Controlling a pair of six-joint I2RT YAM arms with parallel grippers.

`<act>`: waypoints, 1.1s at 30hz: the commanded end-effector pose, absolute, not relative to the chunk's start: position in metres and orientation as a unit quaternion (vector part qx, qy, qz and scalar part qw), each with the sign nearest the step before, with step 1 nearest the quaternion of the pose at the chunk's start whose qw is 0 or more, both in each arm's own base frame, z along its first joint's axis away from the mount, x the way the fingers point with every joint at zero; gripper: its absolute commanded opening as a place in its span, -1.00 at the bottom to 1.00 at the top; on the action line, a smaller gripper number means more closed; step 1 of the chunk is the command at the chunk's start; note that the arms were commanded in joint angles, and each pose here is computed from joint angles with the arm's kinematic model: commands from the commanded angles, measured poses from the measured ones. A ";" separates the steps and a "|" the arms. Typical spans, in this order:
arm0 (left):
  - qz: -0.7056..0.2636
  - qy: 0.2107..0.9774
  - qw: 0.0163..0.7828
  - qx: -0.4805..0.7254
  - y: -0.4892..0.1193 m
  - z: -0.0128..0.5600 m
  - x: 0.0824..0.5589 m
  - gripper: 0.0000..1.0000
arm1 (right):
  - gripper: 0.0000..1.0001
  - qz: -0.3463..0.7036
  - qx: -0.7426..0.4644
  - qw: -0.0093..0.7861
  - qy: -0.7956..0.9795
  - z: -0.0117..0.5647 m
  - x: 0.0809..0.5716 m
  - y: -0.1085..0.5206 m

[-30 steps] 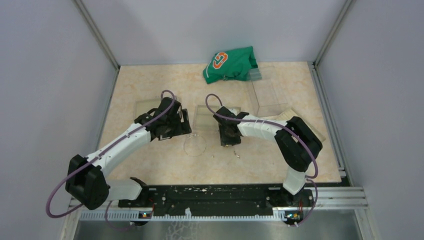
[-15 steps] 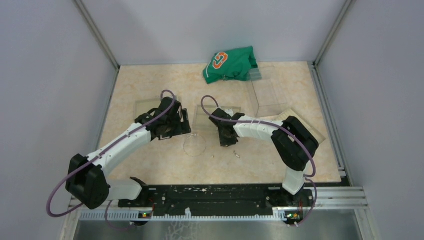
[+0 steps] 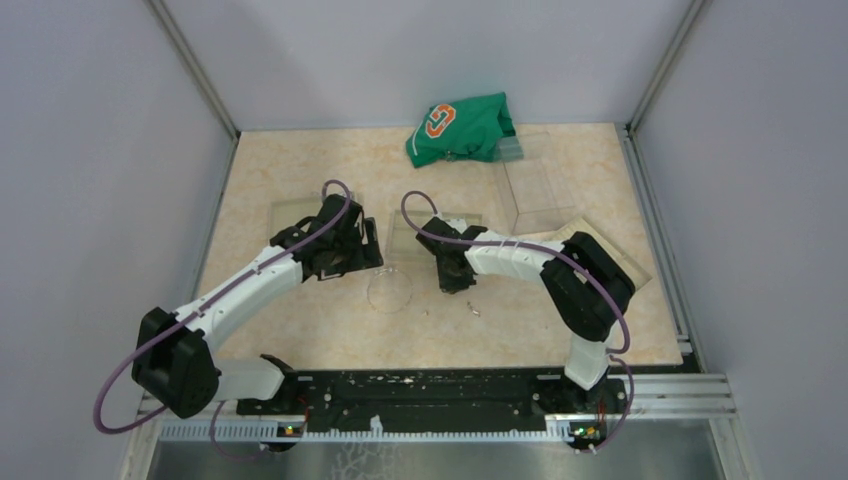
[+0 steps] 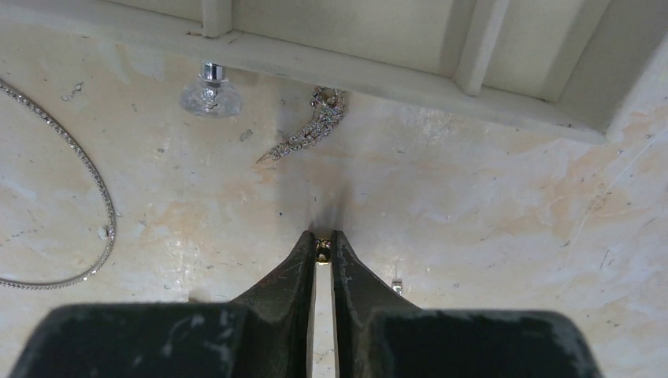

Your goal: Organize the mixed jewelry

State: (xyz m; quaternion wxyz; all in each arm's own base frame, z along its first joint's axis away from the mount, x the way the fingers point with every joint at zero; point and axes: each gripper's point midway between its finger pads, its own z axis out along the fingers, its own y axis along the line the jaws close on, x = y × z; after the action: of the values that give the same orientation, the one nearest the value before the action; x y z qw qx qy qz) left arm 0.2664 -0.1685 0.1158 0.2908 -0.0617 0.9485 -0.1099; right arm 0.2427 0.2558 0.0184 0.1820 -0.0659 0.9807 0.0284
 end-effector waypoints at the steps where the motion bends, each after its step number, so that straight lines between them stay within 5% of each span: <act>1: -0.117 0.951 0.276 -0.072 -0.171 0.113 0.264 0.73 | -0.89 0.035 -0.060 0.196 0.978 0.034 0.246 0.264; 22: -0.116 0.949 0.285 -0.070 -0.171 0.119 0.268 0.73 | -0.96 0.028 -0.059 0.231 0.971 0.061 0.260 0.263; 33: -0.132 0.947 0.287 -0.064 -0.175 0.122 0.266 0.75 | -0.95 0.043 -0.012 0.284 0.958 0.107 0.330 0.235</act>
State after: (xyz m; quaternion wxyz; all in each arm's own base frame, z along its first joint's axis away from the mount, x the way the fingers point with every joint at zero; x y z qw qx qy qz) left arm 0.2653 -0.1714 0.1145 0.2853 -0.0534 0.9500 -0.1154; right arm 0.2898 0.2380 0.0611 0.2219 -0.0285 0.9745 0.0176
